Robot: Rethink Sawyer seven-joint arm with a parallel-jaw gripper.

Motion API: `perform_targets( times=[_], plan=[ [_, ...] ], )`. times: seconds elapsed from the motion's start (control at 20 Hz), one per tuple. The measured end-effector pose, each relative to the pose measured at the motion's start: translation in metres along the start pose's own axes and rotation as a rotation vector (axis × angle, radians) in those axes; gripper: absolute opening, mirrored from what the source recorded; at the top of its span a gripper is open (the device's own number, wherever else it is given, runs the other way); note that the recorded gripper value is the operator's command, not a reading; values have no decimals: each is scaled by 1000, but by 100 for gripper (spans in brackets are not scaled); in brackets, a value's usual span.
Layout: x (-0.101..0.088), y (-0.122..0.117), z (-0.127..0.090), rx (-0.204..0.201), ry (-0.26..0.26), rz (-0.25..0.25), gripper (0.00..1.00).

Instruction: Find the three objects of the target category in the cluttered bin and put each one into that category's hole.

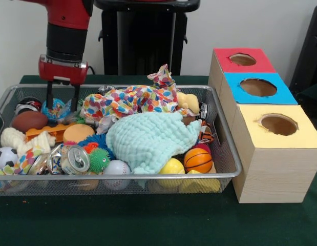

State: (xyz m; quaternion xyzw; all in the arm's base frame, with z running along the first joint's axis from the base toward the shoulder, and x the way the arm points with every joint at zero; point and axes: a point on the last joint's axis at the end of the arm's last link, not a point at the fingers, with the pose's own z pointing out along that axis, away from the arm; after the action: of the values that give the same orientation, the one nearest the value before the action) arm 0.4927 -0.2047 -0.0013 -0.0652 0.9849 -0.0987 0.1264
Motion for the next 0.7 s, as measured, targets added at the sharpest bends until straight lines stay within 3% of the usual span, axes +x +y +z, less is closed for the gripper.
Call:
perform_targets(
  times=[0.7],
  plan=[
    [6,3,8,-37,-20,25,100]
  ],
)
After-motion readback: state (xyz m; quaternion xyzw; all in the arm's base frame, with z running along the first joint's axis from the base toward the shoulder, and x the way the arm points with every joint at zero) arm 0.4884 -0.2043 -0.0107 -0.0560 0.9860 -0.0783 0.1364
